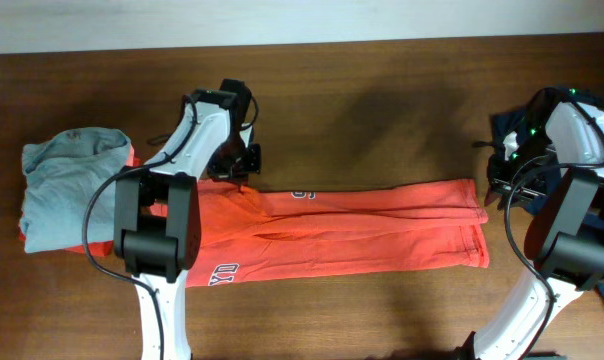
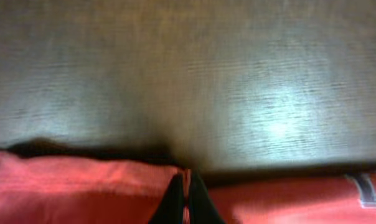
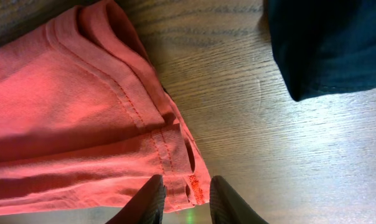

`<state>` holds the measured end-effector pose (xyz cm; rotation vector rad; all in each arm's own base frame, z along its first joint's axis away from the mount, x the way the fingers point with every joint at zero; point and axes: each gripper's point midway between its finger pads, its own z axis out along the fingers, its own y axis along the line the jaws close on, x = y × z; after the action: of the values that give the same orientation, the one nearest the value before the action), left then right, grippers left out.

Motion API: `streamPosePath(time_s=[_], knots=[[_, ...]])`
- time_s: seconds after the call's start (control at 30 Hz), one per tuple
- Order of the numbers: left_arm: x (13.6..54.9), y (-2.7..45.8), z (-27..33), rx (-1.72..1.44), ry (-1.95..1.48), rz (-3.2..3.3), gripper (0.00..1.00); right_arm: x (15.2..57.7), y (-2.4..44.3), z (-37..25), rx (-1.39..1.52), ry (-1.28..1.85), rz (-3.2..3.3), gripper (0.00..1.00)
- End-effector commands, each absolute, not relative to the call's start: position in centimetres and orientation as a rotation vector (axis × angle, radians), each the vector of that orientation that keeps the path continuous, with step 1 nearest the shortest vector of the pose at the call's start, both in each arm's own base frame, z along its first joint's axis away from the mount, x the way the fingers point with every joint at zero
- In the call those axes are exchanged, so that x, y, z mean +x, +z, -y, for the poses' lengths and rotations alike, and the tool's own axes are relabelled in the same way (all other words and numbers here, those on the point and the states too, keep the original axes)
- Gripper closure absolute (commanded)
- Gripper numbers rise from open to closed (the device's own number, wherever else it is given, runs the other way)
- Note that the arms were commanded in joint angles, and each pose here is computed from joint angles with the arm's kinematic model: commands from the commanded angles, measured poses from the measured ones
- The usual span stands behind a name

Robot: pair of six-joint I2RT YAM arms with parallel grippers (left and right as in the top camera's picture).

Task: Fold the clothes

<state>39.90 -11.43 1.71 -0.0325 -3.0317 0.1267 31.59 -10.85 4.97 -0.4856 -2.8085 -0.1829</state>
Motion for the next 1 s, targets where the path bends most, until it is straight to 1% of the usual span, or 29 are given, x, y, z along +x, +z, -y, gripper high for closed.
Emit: streamPosePath(time_s=[0.0, 0.17, 0.3, 0.53, 0.67, 0.93, 0.97], knots=[[40.7, 5.1, 12.7, -0.06, 0.187, 3.042, 1.0, 31.8, 5.5, 10.9, -0.493, -0.181, 2.828, 0.71], [39.3, 8.1, 15.0, -0.142, 0.236, 2.993, 1.0, 31.8, 5.5, 10.9, -0.493, -0.181, 2.828, 0.71], [36.6, 8.4, 16.6, -0.219, 0.194, 2.913, 1.0, 31.8, 5.5, 10.9, -0.493, -0.181, 2.828, 0.7], [32.5, 8.7, 20.5, -0.483, 0.146, 2.808, 1.0, 31.8, 5.5, 10.9, -0.493, -0.181, 2.828, 0.7], [30.9, 8.8, 22.4, -0.575, 0.115, 2.779, 0.99, 31.8, 5.5, 10.9, -0.493, -0.181, 2.827, 0.7], [27.9, 9.1, 23.4, -0.704, -0.028, 2.706, 0.96, 31.8, 5.5, 10.9, -0.493, -0.181, 2.827, 0.7], [27.7, 9.0, 23.6, -0.714, -0.032, 2.701, 0.93, 31.8, 5.5, 10.9, -0.493, -0.181, 2.827, 0.7]])
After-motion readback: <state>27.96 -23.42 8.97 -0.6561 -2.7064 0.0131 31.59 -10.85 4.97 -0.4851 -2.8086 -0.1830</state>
